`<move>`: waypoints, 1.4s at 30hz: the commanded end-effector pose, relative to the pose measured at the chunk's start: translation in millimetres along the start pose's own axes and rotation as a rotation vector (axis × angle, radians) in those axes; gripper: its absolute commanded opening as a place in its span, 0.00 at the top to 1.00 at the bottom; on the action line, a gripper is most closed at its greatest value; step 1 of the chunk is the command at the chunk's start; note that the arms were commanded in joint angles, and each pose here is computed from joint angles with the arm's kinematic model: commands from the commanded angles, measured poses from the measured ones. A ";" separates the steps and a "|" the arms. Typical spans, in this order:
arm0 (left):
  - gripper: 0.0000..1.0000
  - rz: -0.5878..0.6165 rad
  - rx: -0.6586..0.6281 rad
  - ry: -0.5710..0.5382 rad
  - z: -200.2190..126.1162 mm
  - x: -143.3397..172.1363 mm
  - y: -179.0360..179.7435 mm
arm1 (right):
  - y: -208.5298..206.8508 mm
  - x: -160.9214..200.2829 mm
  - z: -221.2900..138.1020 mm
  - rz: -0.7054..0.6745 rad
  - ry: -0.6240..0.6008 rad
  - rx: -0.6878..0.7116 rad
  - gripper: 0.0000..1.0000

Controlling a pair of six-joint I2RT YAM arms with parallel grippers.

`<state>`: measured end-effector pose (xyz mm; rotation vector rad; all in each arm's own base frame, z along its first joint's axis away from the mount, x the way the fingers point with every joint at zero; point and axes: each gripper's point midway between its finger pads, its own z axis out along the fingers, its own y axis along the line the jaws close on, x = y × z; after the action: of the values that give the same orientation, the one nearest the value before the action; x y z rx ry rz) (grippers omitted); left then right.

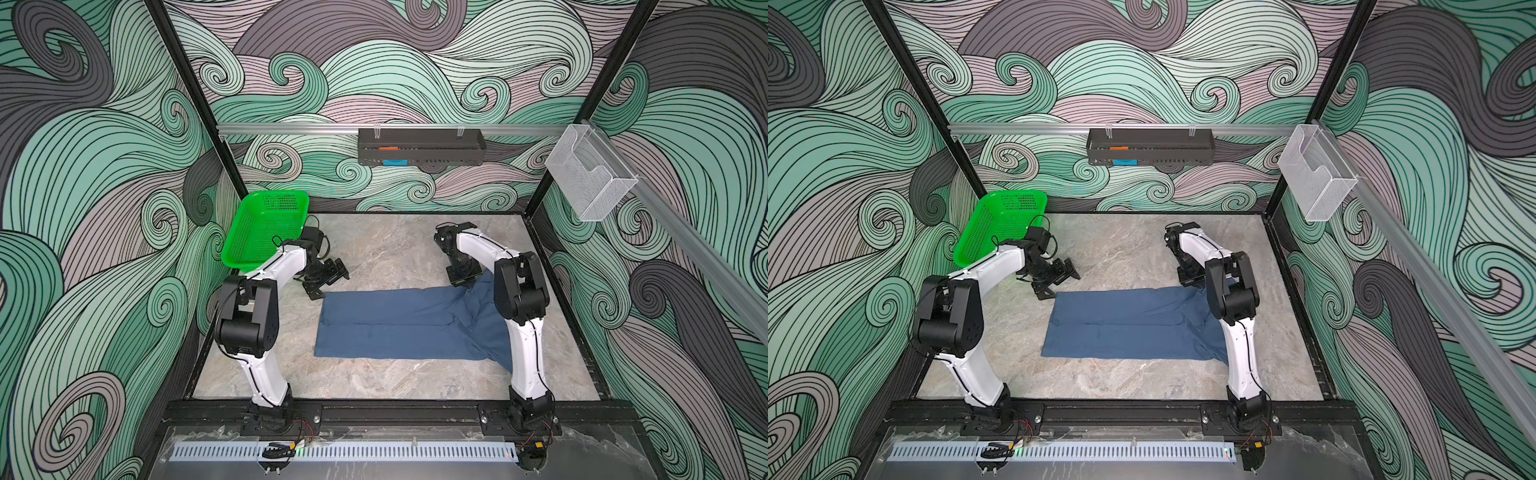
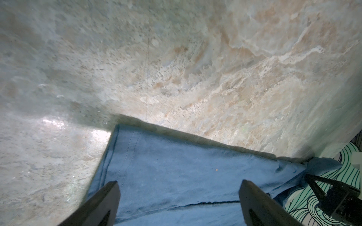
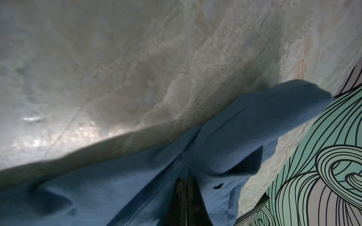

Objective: Fold and stack t-shirts
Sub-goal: Smooth out the T-shirt at the center of the board.

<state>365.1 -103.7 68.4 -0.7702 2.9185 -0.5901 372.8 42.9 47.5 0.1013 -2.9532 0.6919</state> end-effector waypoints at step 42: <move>0.01 0.014 0.050 0.057 13.9 -3.7 -9.9 | -62.0 166.7 -50.1 0.351 0.028 -0.346 1.00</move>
<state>368.0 -113.3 53.5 -0.7560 2.9541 -0.6723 229.6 3.1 132.5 -0.4480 -3.0451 0.2251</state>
